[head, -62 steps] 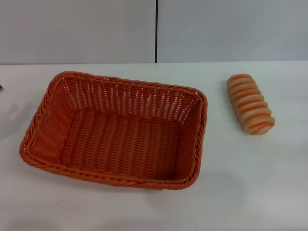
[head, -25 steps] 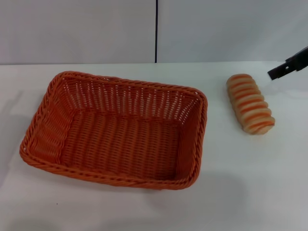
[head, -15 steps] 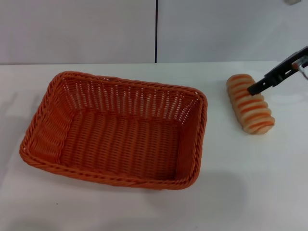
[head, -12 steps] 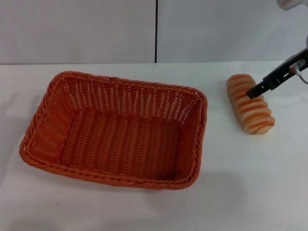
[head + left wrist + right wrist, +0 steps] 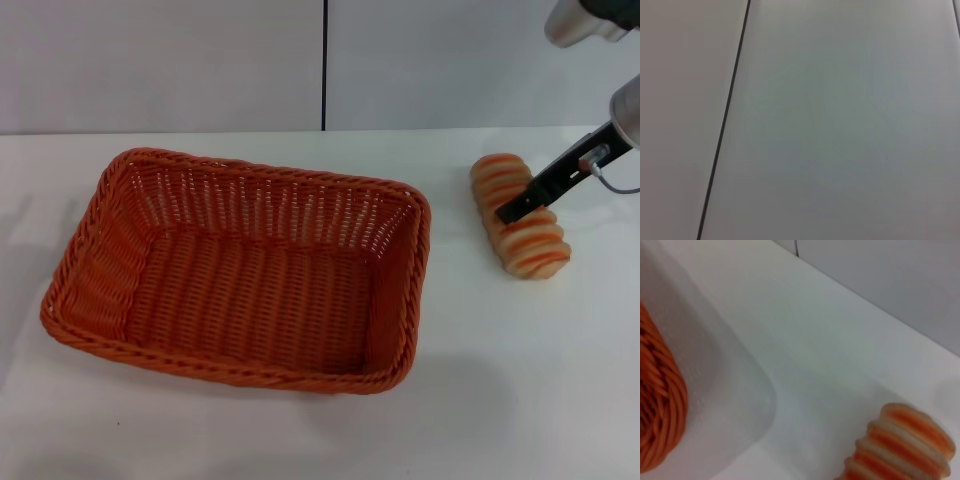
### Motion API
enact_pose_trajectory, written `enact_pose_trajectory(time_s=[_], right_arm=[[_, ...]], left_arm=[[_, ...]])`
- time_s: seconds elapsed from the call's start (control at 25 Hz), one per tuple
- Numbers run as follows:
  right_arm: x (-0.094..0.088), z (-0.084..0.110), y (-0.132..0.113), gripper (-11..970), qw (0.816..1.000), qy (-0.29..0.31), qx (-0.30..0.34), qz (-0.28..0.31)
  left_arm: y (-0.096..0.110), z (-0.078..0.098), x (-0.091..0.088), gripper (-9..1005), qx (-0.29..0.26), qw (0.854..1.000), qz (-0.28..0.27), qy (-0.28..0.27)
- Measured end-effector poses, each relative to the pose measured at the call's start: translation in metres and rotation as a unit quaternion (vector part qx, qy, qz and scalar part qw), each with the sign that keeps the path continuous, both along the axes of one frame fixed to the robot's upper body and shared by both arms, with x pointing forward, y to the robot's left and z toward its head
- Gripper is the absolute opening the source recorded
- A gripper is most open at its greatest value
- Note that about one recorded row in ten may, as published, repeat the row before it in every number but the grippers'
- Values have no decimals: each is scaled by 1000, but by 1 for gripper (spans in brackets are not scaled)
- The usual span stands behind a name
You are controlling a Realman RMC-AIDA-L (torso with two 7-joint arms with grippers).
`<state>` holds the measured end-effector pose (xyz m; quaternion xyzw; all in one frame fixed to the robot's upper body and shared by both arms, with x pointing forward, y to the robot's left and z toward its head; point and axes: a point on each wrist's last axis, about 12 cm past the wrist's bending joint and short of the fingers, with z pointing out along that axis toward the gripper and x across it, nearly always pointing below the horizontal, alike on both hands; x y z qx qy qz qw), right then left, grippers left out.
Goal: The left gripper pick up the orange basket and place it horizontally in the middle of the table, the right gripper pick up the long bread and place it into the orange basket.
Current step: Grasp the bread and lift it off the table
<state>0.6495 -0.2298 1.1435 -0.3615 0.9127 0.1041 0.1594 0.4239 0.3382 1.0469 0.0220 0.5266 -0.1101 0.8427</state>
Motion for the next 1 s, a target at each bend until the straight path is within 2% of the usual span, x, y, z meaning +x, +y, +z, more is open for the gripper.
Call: enact_pose_trajectory(time_s=[0.56,0.76,1.0], right_arm=[[0,-7,5,657,1000,1,-18,-3],[0,-7,2,540,1000,-3,-14,-9],[0,-5,2,495,1000,-8,-3,-13]], left_arm=[[1,-1,1,544,-3,1000,9,4],[2,-1,2,544,-4,1000,13,4],[2,0,3,544,-5,1000,15,2]])
